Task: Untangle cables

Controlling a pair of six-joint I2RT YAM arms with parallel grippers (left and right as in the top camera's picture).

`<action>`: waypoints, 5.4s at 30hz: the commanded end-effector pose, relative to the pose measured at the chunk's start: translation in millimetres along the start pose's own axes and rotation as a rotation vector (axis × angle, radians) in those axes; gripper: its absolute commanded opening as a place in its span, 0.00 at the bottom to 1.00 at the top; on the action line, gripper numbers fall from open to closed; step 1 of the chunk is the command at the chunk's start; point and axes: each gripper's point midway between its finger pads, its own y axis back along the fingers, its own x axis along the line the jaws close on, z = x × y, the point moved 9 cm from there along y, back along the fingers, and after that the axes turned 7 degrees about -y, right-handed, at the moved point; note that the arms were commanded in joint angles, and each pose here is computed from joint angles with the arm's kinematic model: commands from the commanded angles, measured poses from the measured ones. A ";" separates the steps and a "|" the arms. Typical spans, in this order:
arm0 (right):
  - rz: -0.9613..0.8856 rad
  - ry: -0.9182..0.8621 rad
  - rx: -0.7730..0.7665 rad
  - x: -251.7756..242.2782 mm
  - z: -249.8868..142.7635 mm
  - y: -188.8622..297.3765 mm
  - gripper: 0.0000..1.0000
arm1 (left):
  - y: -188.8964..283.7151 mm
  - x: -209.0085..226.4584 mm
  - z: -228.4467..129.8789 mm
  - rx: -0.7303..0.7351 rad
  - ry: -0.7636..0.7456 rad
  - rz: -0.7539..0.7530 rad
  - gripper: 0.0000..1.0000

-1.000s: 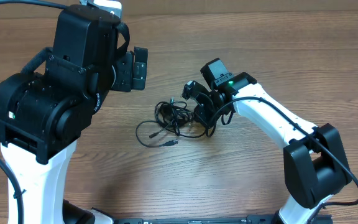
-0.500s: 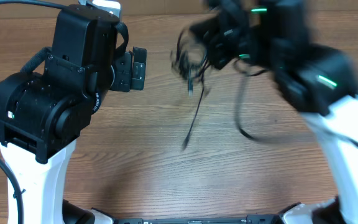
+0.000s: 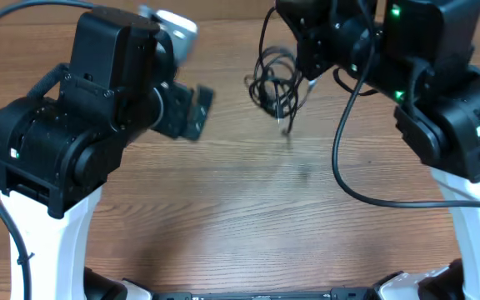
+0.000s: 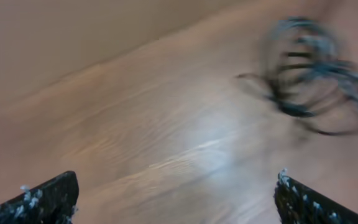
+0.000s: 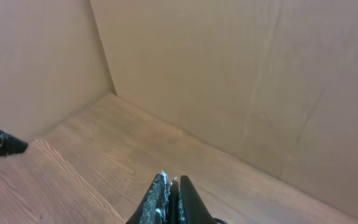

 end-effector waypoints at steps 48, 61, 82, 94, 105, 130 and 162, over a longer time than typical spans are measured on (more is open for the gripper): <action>-0.156 0.054 -0.214 1.5 21.6 128.5 0.04 | -102.1 -56.1 56.4 -0.373 -0.489 -0.824 0.85; -0.181 0.065 -0.236 2.6 22.0 140.6 0.04 | -147.4 -66.5 62.5 -0.400 -0.454 -0.981 0.84; -0.252 0.059 -0.226 -3.7 20.3 139.9 0.04 | -137.0 -70.4 68.9 -0.465 -0.387 -1.109 0.79; -0.299 0.075 -0.210 -11.3 22.0 124.9 0.04 | -127.6 -80.3 67.1 -0.460 -0.336 -1.230 0.79; -0.330 0.099 -0.200 -16.5 23.4 114.5 0.04 | -124.1 -95.3 62.8 -0.412 -0.330 -1.273 0.57; -0.345 0.103 -0.200 -17.7 23.5 114.9 0.04 | -133.8 -130.4 60.5 -0.301 -0.462 -1.103 0.04; -0.468 -0.221 -0.159 -171.3 11.3 133.0 0.04 | 105.5 -3.8 -44.6 -0.345 -0.033 -0.373 0.04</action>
